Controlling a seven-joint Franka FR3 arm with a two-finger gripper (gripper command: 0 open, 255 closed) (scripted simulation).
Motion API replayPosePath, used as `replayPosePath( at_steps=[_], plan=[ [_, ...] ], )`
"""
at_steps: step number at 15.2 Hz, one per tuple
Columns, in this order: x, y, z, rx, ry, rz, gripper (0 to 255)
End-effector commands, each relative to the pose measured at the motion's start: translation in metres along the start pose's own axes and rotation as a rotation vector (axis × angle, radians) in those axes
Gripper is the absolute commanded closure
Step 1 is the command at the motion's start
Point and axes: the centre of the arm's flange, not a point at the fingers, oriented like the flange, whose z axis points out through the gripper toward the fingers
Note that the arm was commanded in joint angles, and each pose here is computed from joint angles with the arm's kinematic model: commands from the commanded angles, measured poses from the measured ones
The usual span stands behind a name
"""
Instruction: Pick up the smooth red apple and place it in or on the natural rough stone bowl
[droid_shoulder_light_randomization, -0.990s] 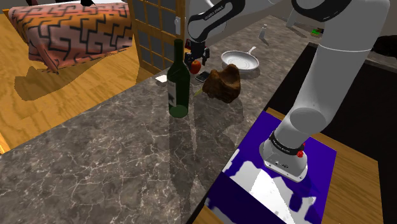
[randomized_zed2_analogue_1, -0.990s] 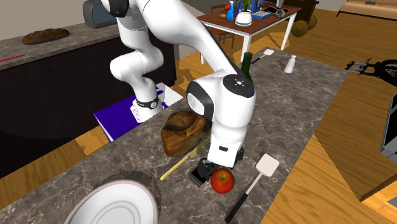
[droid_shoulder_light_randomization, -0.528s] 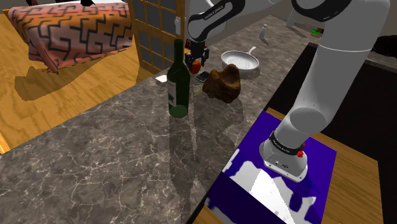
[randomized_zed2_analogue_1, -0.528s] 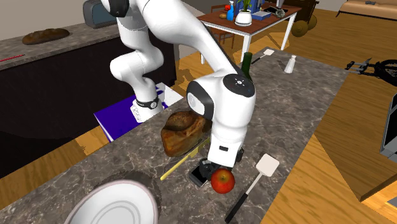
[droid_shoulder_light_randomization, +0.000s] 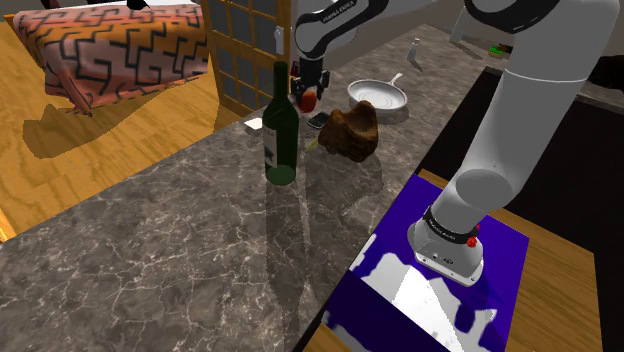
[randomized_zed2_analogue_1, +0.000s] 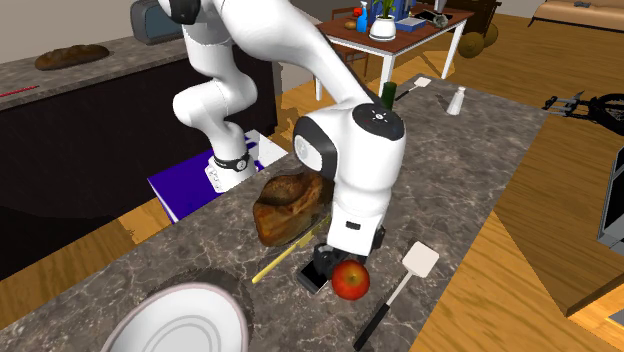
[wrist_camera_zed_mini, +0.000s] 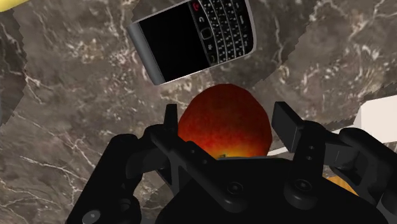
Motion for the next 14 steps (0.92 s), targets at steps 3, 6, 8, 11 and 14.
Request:
replayPosePath(
  at_steps=[3, 6, 8, 11, 14],
  plan=[
    [0.000, 0.002, -0.022, 0.000, 0.000, 0.000, 255],
    [0.000, 0.003, -0.037, 0.000, 0.000, 0.000, 255],
    [0.001, 0.004, -0.048, 0.000, 0.000, 0.000, 255],
    [0.001, 0.005, -0.064, 0.000, 0.000, 0.000, 255],
    [0.001, 0.006, -0.080, 0.000, 0.000, 0.000, 255]
  ],
)
